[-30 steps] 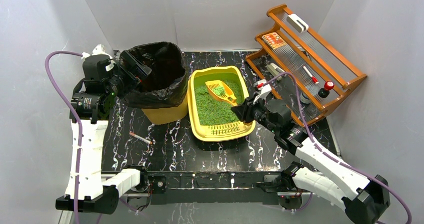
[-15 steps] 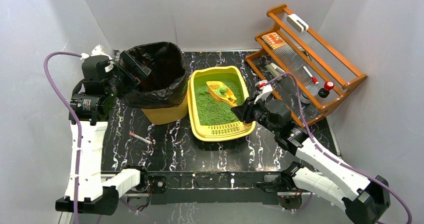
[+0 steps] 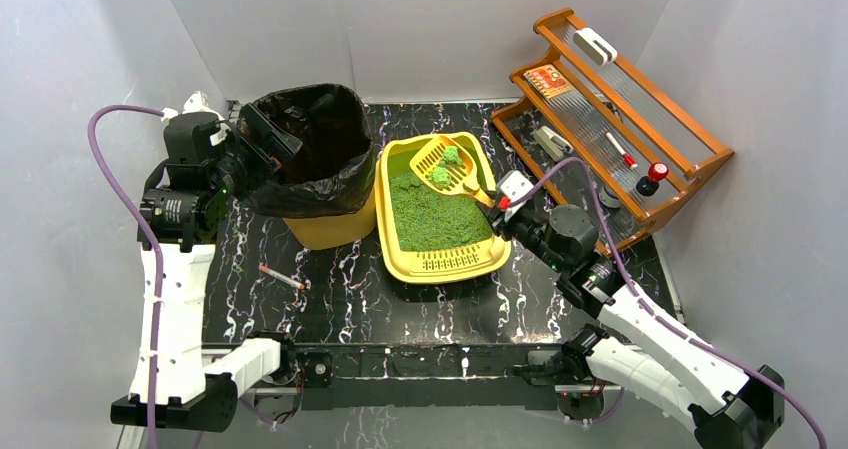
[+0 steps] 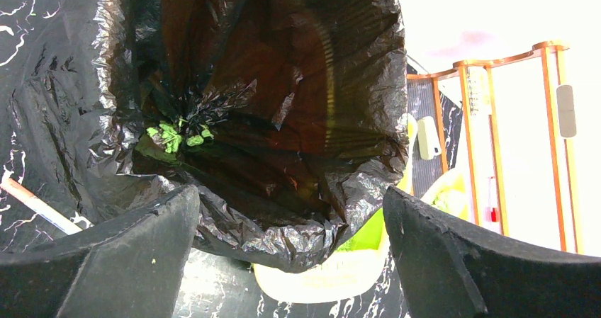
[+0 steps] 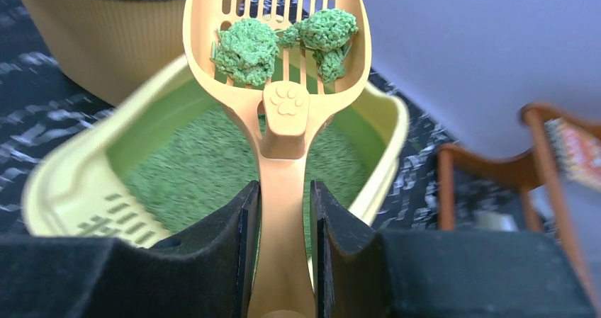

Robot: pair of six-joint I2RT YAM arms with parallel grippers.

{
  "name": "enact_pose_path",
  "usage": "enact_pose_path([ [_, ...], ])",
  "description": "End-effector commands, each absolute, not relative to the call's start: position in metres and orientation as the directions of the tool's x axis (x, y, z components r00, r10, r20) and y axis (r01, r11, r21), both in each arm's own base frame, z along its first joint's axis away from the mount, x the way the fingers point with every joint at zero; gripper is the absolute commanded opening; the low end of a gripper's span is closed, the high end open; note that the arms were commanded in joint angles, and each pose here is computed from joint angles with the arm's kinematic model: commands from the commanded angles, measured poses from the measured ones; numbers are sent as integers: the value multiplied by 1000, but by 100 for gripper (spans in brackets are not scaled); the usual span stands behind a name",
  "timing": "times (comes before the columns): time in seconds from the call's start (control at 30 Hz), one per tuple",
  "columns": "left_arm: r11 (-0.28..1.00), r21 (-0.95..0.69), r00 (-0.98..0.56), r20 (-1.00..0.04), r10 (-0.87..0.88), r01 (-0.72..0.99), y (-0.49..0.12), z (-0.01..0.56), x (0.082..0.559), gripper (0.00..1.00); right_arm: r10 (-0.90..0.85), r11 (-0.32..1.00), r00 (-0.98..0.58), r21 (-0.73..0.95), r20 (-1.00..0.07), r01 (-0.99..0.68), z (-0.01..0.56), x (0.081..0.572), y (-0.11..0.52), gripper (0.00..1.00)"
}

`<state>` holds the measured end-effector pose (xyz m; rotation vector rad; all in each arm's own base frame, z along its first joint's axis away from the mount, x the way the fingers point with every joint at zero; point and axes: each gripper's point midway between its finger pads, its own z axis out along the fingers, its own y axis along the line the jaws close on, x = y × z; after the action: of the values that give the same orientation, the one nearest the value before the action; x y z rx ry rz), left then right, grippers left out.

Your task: Clean the litter box

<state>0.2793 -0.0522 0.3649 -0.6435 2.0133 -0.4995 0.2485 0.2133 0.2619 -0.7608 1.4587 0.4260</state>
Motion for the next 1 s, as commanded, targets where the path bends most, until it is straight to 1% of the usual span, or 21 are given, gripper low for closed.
enact_pose_path([
  [0.0, 783, -584, -395, -682, -615, -212, -51, 381, 272, 98, -364, 626, 458, -577, -811, -525, 320, 258, 202, 0],
  [0.07, 783, -584, -396, -681, -616, -214, -51, 381, 272, 98, -402, 553, 541, -667, -738, -499, 323, 253, 207, 0],
  [0.17, 783, -584, -396, -681, -615, -212, -51, 381, 273, 98, -452, 464, 626, -767, -635, -444, 325, 249, 210, 0],
  [0.23, 784, -584, -399, -680, -615, -212, -51, 380, 273, 98, -487, 411, 659, -816, -573, -406, 324, 249, 210, 0],
  [0.37, 783, -585, -401, -679, -615, -210, -52, 380, 275, 98, -550, 342, 676, -871, -491, -354, 322, 254, 206, 0],
  [0.47, 783, -585, -403, -678, -615, -210, -52, 381, 275, 98, -559, 330, 680, -880, -475, -343, 322, 254, 206, 0],
  [0.7, 782, -588, -406, -676, -615, -204, -54, 382, 276, 98, -551, 336, 671, -868, -497, -366, 316, 253, 207, 0],
  [0.8, 783, -588, -407, -676, -614, -205, -54, 381, 277, 98, -541, 359, 655, -849, -527, -387, 314, 254, 207, 0],
  [0.83, 783, -588, -407, -676, -614, -205, -54, 381, 277, 98, -533, 374, 644, -836, -549, -403, 313, 254, 207, 0],
  [0.87, 782, -589, -408, -675, -615, -205, -55, 381, 278, 98, -514, 412, 619, -804, -593, -428, 313, 254, 207, 0],
  [0.9, 781, -590, -408, -674, -616, -207, -55, 381, 278, 98, -451, 536, 547, -704, -705, -466, 319, 258, 203, 0],
  [0.93, 781, -590, -406, -675, -616, -206, -54, 382, 278, 98, -283, 722, 282, -397, -917, -567, 314, 265, 199, 0],
  [0.97, 782, -588, -404, -677, -616, -207, -54, 382, 277, 98, -206, 741, 81, -209, -975, -638, 295, 261, 209, 0],
])
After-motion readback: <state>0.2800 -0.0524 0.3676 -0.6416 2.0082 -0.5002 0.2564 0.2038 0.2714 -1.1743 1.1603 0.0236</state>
